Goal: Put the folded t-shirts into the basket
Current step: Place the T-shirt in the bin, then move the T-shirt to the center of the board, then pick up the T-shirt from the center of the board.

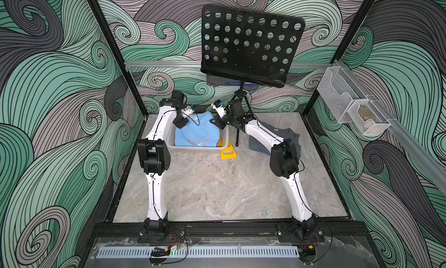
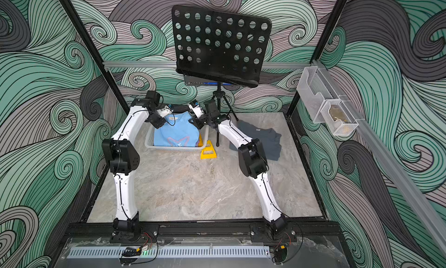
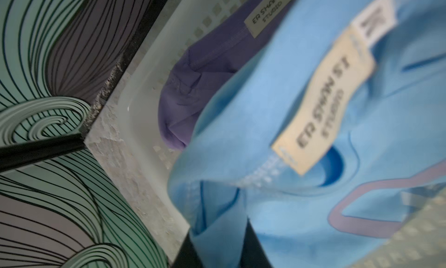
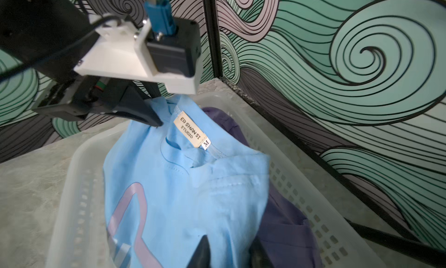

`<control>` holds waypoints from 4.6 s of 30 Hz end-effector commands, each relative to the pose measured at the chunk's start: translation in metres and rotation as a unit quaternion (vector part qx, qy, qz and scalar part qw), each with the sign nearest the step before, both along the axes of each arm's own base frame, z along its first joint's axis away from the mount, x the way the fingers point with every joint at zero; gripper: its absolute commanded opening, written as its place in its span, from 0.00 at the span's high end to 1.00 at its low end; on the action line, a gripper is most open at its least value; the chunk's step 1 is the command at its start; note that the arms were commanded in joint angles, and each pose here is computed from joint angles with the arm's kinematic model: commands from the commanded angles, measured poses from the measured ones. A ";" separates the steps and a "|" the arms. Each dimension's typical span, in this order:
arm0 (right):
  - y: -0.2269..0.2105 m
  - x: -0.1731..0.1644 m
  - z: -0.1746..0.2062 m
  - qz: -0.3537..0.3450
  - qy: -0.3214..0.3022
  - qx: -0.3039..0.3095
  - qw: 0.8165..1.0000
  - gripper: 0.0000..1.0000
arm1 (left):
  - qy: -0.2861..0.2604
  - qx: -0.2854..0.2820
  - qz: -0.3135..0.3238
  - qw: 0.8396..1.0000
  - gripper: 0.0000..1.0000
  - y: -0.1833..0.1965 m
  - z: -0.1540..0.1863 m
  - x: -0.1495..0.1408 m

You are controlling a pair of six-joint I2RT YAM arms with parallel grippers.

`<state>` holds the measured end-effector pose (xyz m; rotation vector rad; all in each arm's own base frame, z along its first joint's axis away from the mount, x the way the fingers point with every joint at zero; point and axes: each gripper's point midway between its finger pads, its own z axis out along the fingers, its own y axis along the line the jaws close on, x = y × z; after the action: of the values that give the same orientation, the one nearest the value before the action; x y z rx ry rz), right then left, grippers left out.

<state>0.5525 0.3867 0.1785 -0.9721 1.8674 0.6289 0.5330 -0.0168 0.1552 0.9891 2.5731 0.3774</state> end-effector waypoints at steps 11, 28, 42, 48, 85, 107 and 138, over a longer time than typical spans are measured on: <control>-0.040 -0.004 0.064 -0.010 -0.065 -0.029 0.997 0.34 | -0.068 -0.023 0.074 0.995 0.26 0.001 0.026 0.024; -0.229 -0.127 0.001 -0.051 -0.045 -0.151 0.986 0.15 | -0.084 -0.182 0.024 0.979 0.04 -0.052 0.073 -0.091; -0.275 -0.082 -0.128 -0.104 0.100 -0.237 0.961 0.17 | -0.070 -0.212 0.016 0.975 0.01 -0.057 0.054 -0.141; -0.274 -0.097 -0.160 -0.089 0.136 -0.269 0.949 0.39 | -0.053 -0.205 0.013 0.977 0.01 -0.056 0.049 -0.148; -0.182 -0.328 -0.076 0.228 0.224 -0.121 0.940 0.22 | 0.064 -0.358 -0.128 0.923 0.03 -0.174 0.036 -0.249; -0.357 -0.229 -0.157 -0.134 0.341 -0.163 0.916 0.18 | 0.198 -0.238 -0.180 0.934 0.05 -0.299 -0.097 -0.255; -0.323 -0.238 -0.136 -0.076 0.274 -0.054 0.957 1.00 | 0.148 -0.324 -0.187 0.916 1.00 -0.324 -0.102 -0.246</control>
<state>0.3199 0.0553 0.0202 -0.7568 2.5517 0.6675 0.2840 -0.3391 0.0299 1.2950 2.4576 -0.6920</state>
